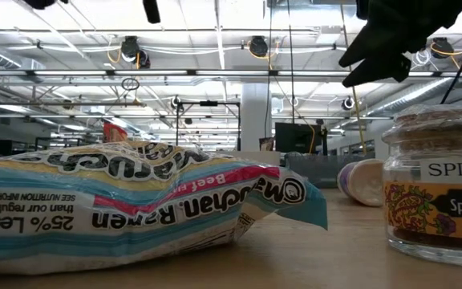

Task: Pick & Place Food Item
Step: Put the green seasoning bottle into the white bin

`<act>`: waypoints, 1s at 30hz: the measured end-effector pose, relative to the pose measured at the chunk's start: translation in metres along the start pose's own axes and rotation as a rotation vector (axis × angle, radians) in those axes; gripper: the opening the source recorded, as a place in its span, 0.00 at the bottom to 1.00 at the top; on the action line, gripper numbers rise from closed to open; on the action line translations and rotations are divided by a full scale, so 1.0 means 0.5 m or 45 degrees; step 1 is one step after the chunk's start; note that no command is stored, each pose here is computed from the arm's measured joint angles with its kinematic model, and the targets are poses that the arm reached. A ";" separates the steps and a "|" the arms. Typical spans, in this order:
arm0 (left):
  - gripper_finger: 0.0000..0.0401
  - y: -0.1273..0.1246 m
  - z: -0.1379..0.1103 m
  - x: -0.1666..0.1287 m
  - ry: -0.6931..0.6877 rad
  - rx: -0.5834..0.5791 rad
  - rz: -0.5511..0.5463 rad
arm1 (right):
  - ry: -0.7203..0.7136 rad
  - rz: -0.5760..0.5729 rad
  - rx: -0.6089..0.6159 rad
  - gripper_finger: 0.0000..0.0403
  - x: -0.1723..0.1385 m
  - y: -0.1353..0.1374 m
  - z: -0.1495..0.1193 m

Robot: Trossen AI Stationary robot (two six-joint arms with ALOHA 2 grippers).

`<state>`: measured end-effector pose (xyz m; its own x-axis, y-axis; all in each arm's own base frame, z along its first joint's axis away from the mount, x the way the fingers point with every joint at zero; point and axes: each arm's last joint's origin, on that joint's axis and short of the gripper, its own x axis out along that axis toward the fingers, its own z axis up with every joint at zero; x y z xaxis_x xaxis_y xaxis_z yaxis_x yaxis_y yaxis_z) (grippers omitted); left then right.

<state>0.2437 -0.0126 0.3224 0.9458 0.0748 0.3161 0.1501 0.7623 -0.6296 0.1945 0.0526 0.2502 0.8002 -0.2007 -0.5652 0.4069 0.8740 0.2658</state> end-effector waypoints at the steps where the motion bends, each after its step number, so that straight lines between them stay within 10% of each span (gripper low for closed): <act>1: 0.42 0.003 -0.011 0.008 0.007 -0.005 0.012 | 0.034 0.016 -0.020 0.66 -0.002 -0.006 0.001; 11: 0.42 0.017 -0.049 0.061 0.091 -0.065 0.033 | 0.209 -0.055 -0.023 0.71 -0.059 -0.079 -0.003; 30: 0.42 0.044 0.025 0.072 0.050 0.014 -0.047 | -0.374 0.256 0.172 0.71 -0.085 -0.054 0.094</act>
<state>0.2774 0.0151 0.3288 0.9503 0.0215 0.3106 0.1820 0.7709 -0.6104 0.1700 0.0167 0.3039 0.9543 -0.1663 -0.2483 0.2673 0.8466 0.4602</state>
